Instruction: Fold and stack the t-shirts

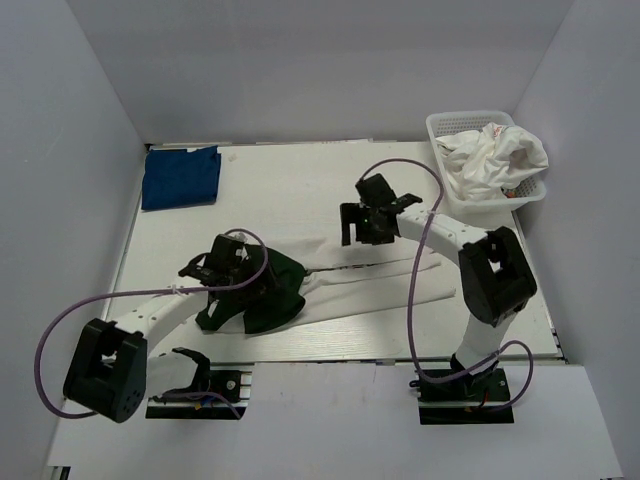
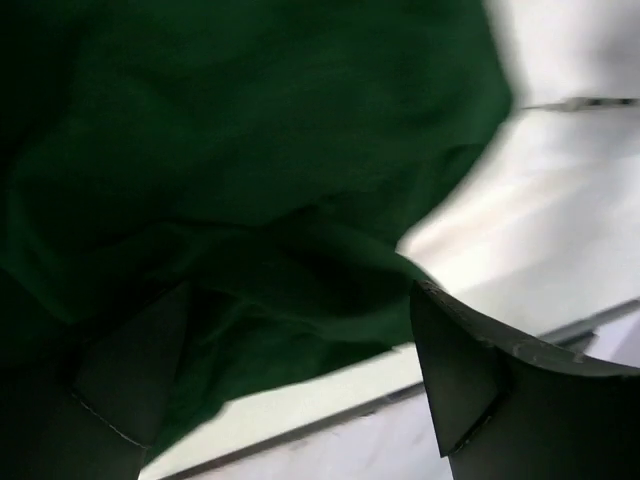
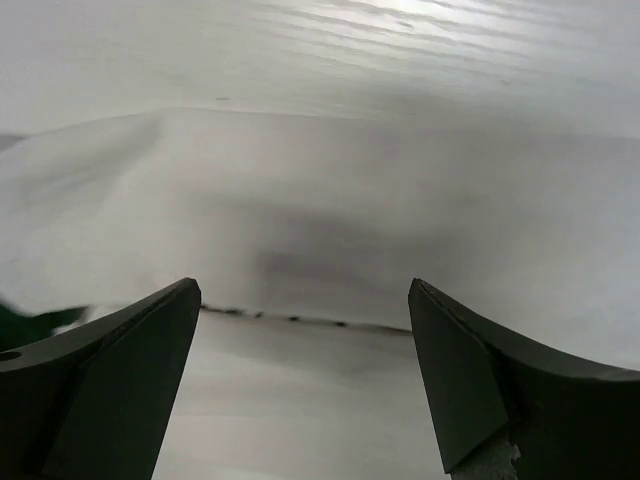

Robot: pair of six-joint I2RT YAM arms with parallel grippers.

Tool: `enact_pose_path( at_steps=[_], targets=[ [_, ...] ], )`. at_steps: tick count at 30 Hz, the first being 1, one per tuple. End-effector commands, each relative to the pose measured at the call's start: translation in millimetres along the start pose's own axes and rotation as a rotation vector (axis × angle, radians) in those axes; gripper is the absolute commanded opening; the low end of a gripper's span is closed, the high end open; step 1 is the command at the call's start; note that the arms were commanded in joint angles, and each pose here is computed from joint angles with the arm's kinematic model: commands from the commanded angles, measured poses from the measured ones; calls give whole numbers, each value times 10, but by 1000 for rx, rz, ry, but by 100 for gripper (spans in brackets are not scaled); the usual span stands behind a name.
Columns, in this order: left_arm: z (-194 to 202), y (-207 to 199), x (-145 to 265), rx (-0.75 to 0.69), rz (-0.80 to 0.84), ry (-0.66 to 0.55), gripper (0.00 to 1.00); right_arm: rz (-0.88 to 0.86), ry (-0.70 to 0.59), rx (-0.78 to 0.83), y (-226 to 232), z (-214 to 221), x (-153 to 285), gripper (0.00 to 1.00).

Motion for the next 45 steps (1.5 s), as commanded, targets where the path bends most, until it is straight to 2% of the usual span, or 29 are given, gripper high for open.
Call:
enact_pose_path(
  at_steps=[1, 4, 5, 6, 8, 9, 12, 13, 14, 15, 16, 17, 18, 19, 20, 21, 23, 25, 28, 31, 36, 40, 42, 45],
  targets=[
    [-21, 88, -105, -16, -6, -41, 100, 1, 51, -84, -181, 85, -212, 90],
    [-58, 216, -278, -17, -85, -46, 100, 46, 128, -136, -333, 314, -348, 90],
    [-183, 169, -302, -30, -108, -69, 100, 53, 148, -149, -374, 410, -356, 90],
    [-199, 233, -411, -32, -165, -38, 100, 52, 149, -151, -403, 488, -355, 90],
    [-460, 168, -494, -57, -207, -76, 100, 51, 143, -164, -445, 587, -271, 90],
    [-473, 250, -638, -51, -268, -44, 100, 47, 141, -154, -443, 676, -222, 90],
    [-1060, 54, -921, -94, -309, -81, 100, -18, 146, -140, -390, 871, -52, 90],
    [-1161, 73, -1006, -113, -331, -59, 100, -29, 173, -126, -389, 1052, -36, 90],
    [-1268, 29, -1117, -126, -336, -50, 100, -59, 136, -116, -303, 1039, 86, 90],
    [-1653, -243, -1172, -124, -282, -104, 100, -51, 129, -125, -277, 1080, 107, 90],
    [-1769, -325, -1282, -143, -269, -84, 100, -61, 139, -118, -229, 1150, 127, 90],
    [-1688, -161, -1595, -140, -331, 25, 100, -72, 171, -97, -138, 1344, 159, 90],
    [-2124, -501, -1622, -165, -274, -59, 100, -90, 190, -86, -84, 1421, 182, 90],
    [-2184, -522, -1706, -160, -295, -27, 100, -118, 212, -50, 7, 1537, 193, 90],
    [-2165, -401, -2052, -161, -314, 22, 100, -144, 235, -3, 101, 1640, 216, 90],
    [-2521, -731, -2038, -188, -227, -64, 100, -168, 265, 27, 150, 1729, 234, 90],
    [-2663, -869, -2224, -198, -149, -88, 100, -224, 295, 132, 302, 1888, 276, 90],
    [-2708, -1026, -2349, -174, 1, -76, 100, -293, 326, 231, 396, 1988, 349, 90],
    [-2718, -1127, -2440, -132, 108, -113, 100, -380, 321, 322, 501, 2051, 463, 90],
    [-2786, -1161, -2465, -117, 113, -140, 100, -439, 262, 357, 597, 1969, 555, 90],
    [-3049, -1170, -2610, -33, 185, -257, 100, -548, 175, 434, 780, 1852, 709, 90],
    [-3177, -1262, -2731, 31, 361, -264, 100, -586, 91, 446, 849, 1726, 820, 90],
    [-3206, -1386, -2668, 25, 441, -266, 100, -571, 25, 427, 851, 1631, 883, 90],
    [-3348, -1684, -2290, -40, 530, -305, 100, -536, -45, 390, 810, 1544, 921, 90]
  ],
)
Point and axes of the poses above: each gripper's point midway between its finger pads, its own x axis back along the fingers, its own y axis along the line the jaws close on, z = x × y, the point moved 5 cm from there along x, back along the fingers, and after that the axes turned 2 degrees about -x, right-handed, at the moved point
